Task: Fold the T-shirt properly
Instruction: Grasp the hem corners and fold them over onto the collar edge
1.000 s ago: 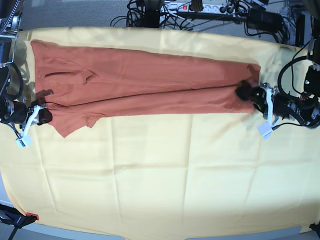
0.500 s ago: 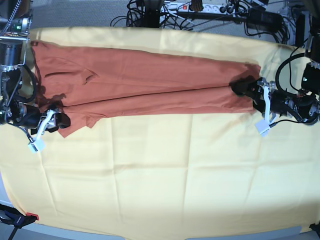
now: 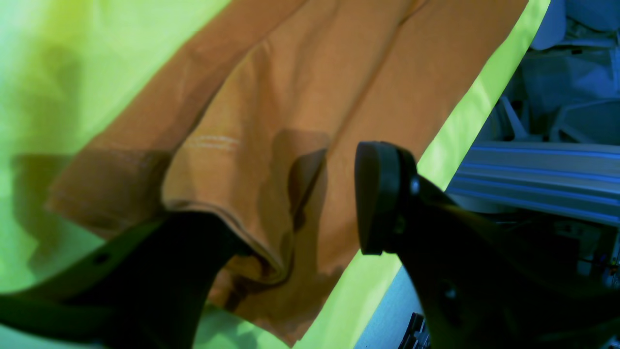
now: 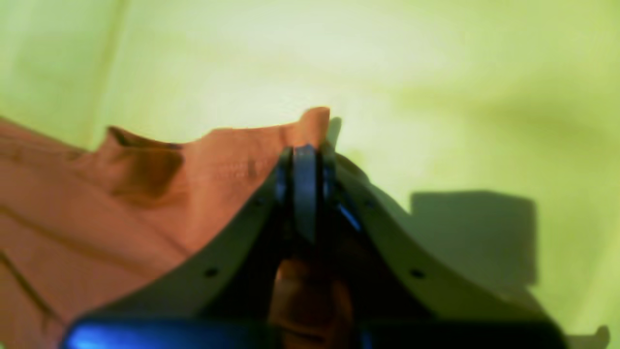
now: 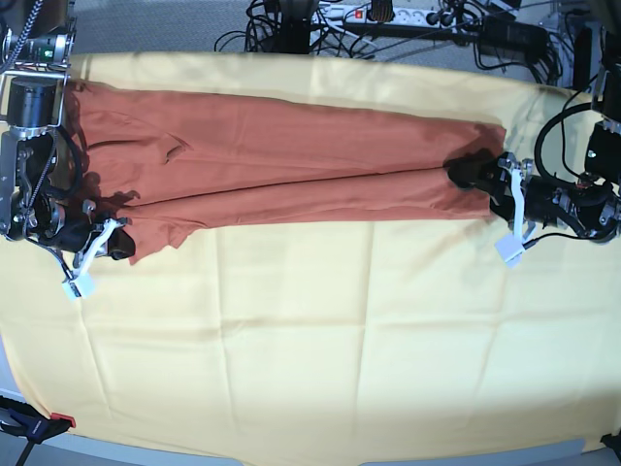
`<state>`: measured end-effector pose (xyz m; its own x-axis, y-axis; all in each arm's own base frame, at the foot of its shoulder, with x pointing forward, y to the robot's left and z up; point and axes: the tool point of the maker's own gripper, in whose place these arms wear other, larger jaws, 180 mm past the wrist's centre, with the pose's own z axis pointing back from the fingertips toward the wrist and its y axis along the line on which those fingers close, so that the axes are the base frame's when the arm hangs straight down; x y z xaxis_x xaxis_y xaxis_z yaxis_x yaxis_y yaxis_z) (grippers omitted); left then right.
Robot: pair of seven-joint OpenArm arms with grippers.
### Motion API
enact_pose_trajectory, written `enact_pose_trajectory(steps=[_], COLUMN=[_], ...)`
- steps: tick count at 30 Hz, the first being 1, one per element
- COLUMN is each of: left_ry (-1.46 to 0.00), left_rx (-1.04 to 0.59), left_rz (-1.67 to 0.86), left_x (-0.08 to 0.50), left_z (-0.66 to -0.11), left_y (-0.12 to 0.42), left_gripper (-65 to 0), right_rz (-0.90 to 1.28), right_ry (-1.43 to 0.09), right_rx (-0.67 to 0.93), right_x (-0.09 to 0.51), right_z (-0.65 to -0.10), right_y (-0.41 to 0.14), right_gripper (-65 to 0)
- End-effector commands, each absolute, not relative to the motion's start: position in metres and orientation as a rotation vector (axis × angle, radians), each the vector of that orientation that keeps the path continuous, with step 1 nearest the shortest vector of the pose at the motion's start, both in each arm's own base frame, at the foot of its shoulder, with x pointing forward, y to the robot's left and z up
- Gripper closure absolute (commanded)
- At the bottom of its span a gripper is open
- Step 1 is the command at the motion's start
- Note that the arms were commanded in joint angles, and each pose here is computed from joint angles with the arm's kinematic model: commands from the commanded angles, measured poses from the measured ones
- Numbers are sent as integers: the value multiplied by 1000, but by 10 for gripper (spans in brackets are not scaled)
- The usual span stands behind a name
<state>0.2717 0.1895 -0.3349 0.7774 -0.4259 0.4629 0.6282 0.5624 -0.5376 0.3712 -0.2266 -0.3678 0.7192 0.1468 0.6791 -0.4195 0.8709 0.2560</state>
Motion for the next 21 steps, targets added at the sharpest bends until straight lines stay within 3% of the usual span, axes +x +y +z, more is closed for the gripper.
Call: enact_pose_trajectory(steps=[1,5,12,21], left_ry=[-337,-337,-337,-337], left_rx=[-735,-735,-735,-735], left_rz=[-646,-646,-646,-646], left_x=[281,281,281,281], left_z=[-321,-321,-321,-321], left_y=[195,195,195,195], left_gripper=[-325,-325,-325,-325], right_rz=[324,315,442,697], right_ry=[-772,-802,-725,-590], right_rx=[417,458,541,437], right_x=[384,385,349,279], right_z=[-345,-330,-307,-306], right_y=[-234,-234,-213,-198], right_gripper=[0,0,0,0])
